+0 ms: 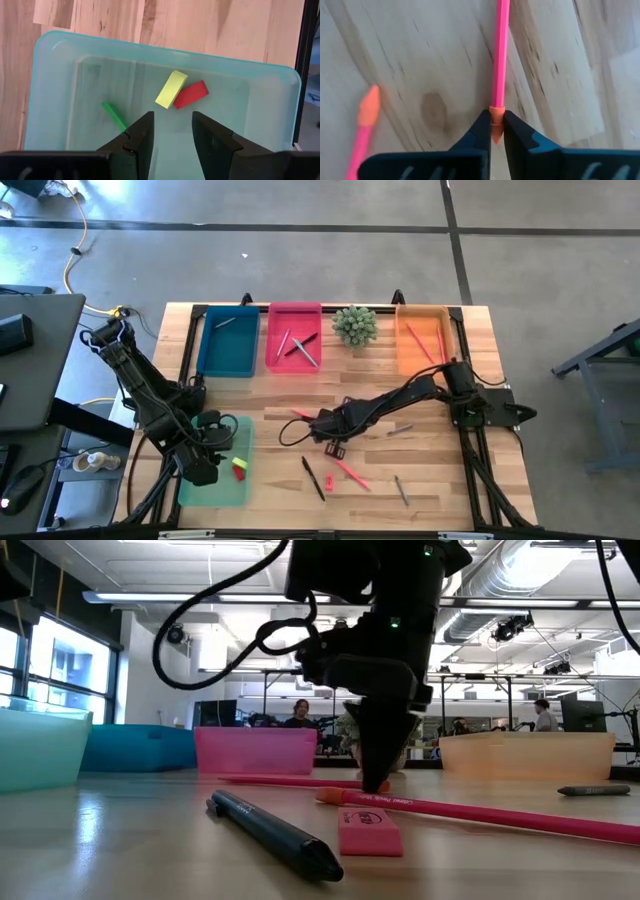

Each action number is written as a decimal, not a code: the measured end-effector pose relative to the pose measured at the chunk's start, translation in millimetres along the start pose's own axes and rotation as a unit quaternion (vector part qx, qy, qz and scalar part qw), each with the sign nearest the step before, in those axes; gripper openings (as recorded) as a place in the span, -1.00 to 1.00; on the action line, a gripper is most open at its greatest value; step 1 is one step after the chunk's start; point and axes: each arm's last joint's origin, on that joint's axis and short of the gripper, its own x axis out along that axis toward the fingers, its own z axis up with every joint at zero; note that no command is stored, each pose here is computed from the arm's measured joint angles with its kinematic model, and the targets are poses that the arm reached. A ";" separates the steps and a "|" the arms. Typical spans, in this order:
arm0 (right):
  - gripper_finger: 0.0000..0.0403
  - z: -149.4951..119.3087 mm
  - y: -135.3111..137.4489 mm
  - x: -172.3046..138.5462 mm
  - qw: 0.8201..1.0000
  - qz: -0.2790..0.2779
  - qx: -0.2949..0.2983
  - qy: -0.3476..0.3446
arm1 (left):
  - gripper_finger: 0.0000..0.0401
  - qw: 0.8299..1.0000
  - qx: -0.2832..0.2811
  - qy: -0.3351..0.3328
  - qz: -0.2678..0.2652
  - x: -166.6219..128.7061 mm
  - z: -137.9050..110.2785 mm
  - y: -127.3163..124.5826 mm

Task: Sort crayons/erasers/pens/pencils in bins
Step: Put the pink pencil into the orange bin

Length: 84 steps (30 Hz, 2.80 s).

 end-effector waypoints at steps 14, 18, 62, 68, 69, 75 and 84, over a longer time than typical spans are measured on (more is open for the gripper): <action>-0.94 -3.8 -2.8 -8.6 1.000 0.000 0.015 0.016 | -0.40 1.000 0.000 -0.005 0.003 0.0 0.3 0.1; -0.94 -4.1 -2.5 -15.0 1.000 0.003 0.022 0.011 | -0.40 1.000 -0.001 -0.006 0.003 0.0 0.4 0.1; -0.94 -78.9 -148.5 -236.3 0.954 -0.244 0.079 -0.158 | -0.40 0.967 -0.095 -0.232 0.036 -11.5 91.5 31.0; -0.94 -93.8 -174.0 -250.9 0.945 -0.271 0.105 -0.148 | -0.40 0.954 -0.107 -0.277 0.037 -13.6 111.9 44.2; -0.94 -95.6 -178.1 -253.0 0.944 -0.274 0.108 -0.147 | -0.40 0.952 -0.109 -0.284 0.037 -14.1 114.8 46.4; -0.94 -120.5 -204.1 -239.5 0.938 -0.293 0.128 -0.132 | -0.40 0.938 -0.127 -0.318 0.042 -16.7 129.2 59.1; -0.94 -163.8 -233.7 -196.4 0.939 -0.250 0.211 -0.105 | -0.40 0.924 -0.165 -0.340 0.057 -18.3 140.8 77.4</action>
